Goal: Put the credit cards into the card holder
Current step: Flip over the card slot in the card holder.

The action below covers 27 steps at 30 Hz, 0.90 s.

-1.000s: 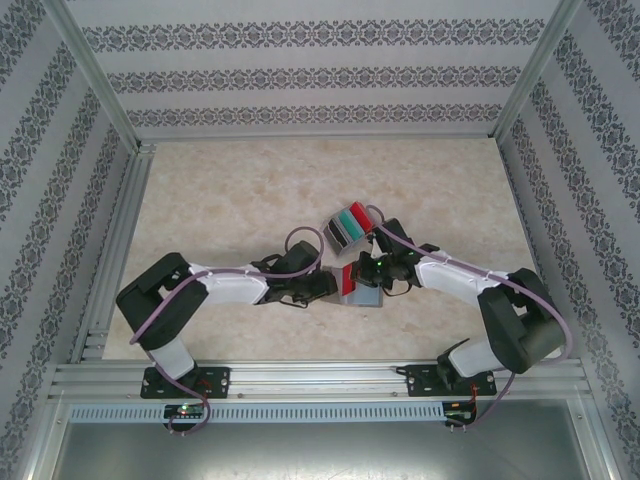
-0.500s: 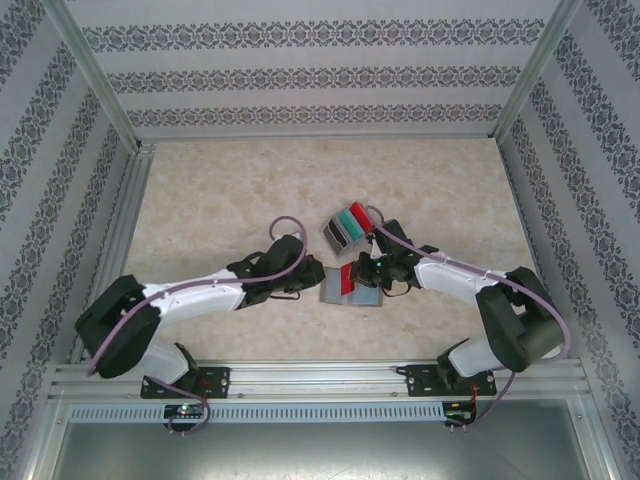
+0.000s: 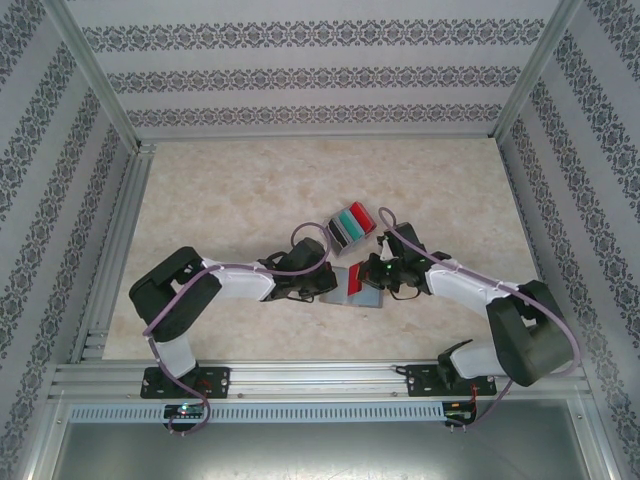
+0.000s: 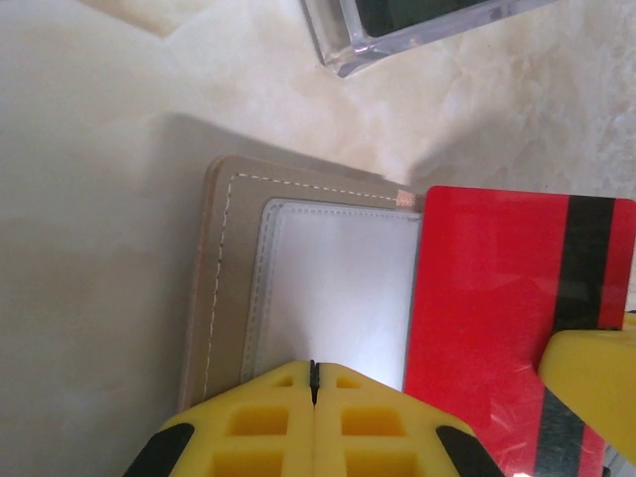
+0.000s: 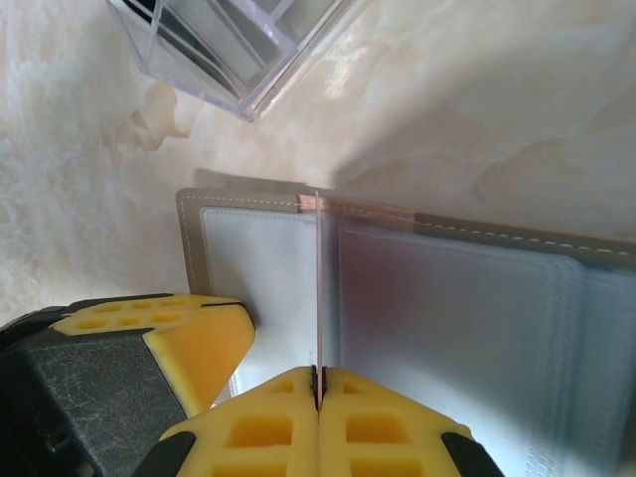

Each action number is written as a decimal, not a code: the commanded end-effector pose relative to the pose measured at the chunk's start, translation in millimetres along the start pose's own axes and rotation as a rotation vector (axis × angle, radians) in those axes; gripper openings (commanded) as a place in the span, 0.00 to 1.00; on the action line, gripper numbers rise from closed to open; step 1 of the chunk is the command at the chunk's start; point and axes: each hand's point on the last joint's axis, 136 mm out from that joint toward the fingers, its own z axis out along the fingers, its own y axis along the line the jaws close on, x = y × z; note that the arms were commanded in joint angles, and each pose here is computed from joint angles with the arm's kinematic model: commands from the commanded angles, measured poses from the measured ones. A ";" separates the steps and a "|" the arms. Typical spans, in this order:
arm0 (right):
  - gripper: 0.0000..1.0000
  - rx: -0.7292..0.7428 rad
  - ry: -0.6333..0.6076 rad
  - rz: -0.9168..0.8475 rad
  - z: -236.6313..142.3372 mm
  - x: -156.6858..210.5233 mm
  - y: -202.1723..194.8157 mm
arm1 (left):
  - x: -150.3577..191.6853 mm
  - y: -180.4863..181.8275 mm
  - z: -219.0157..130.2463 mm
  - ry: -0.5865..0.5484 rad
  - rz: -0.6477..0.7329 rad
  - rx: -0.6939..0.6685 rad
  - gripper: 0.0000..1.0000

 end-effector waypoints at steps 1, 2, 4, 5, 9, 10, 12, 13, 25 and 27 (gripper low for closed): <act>0.00 -0.013 0.012 -0.019 -5.5 5.5 -4.6 | 7.0 27.7 7.2 0.015 -0.042 -0.057 0.00; 0.00 -0.030 0.018 -0.030 -4.4 6.8 -3.2 | 7.8 28.2 6.9 0.015 -0.042 -0.059 0.00; 0.00 -0.046 0.039 -0.038 -1.5 10.5 -1.1 | 6.8 29.1 4.8 0.010 -0.039 -0.069 0.00; 0.00 -0.067 0.049 -0.054 -0.2 12.6 3.2 | 6.8 31.0 3.4 0.007 -0.035 -0.080 0.00; 0.00 -0.076 0.053 -0.094 7.4 15.9 7.3 | 4.4 28.9 -3.4 -0.003 -0.019 -0.088 0.01; 0.00 -0.084 0.058 -0.103 9.6 17.0 8.2 | 3.6 28.1 -4.7 -0.006 -0.015 -0.087 0.01; 0.00 0.028 0.052 -0.053 12.3 18.3 -15.5 | 3.6 29.8 -7.4 -0.009 -0.013 -0.099 0.01; 0.00 0.042 0.056 -0.023 14.9 21.4 -24.8 | 3.2 29.5 -8.4 -0.012 -0.011 -0.099 0.01; 0.00 0.007 0.009 -0.036 7.4 21.3 -31.1 | 4.7 30.4 -7.5 0.001 -0.005 -0.109 0.01; 0.00 0.019 0.027 -0.023 10.3 23.4 -38.2 | 5.0 29.9 -7.8 0.005 0.000 -0.110 0.01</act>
